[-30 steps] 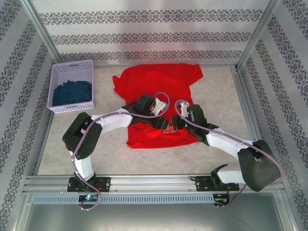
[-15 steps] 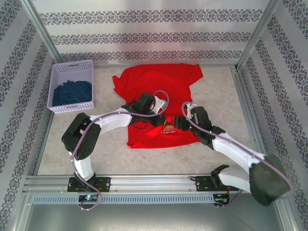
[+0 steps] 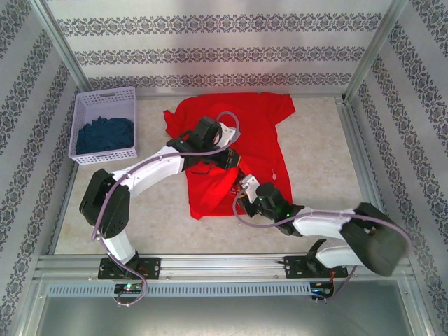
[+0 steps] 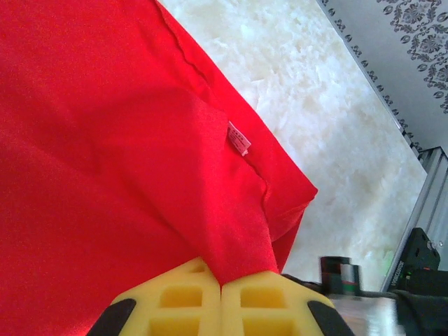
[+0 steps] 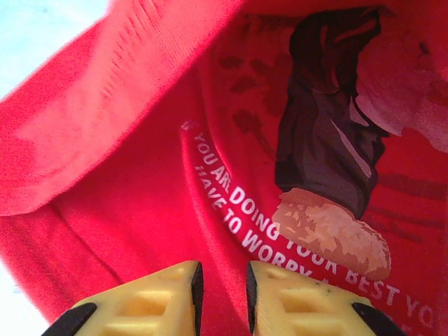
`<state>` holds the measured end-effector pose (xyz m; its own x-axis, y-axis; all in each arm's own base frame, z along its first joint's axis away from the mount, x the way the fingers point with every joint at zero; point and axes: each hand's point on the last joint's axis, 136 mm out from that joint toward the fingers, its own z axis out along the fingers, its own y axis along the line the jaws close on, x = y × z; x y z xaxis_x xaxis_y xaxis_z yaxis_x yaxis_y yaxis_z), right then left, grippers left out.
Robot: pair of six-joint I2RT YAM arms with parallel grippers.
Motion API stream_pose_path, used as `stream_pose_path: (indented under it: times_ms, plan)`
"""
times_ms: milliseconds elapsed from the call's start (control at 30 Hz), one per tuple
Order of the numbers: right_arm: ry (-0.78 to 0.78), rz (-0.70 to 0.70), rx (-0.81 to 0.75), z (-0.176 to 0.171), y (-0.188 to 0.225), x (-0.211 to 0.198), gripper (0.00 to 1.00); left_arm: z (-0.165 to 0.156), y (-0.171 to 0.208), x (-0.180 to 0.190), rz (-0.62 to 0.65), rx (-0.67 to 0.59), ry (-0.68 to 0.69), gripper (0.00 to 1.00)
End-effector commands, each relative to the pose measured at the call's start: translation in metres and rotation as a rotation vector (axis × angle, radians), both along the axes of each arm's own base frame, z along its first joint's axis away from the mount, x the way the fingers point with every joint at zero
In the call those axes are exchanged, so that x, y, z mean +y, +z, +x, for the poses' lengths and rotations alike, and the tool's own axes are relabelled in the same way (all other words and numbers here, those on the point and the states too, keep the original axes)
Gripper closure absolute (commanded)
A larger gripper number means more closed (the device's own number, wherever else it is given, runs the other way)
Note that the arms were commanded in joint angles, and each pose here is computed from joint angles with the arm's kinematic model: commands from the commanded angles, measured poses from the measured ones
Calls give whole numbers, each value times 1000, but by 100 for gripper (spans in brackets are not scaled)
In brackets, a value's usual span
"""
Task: Fold the inside-out t-shirt
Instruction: Turn the T-shirt inside out at the center of the table.
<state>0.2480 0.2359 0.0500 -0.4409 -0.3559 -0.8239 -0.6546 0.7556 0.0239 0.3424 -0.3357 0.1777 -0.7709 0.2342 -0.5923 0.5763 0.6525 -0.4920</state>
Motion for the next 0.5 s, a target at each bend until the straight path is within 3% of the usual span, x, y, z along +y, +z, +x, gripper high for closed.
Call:
stream_pose_path:
  times_ms: [0,167,467]
  plan:
    - [-16,6,-176,27,18,12,76,-3,20,10,10,-1,5,100]
    - [-102,-72,-217,53,6,8,79,-5,29,13,22,-10,-5,100]
    - [-250,-41,-196,85,10,-4,80,-18,68,14,-32,-50,-37,100]
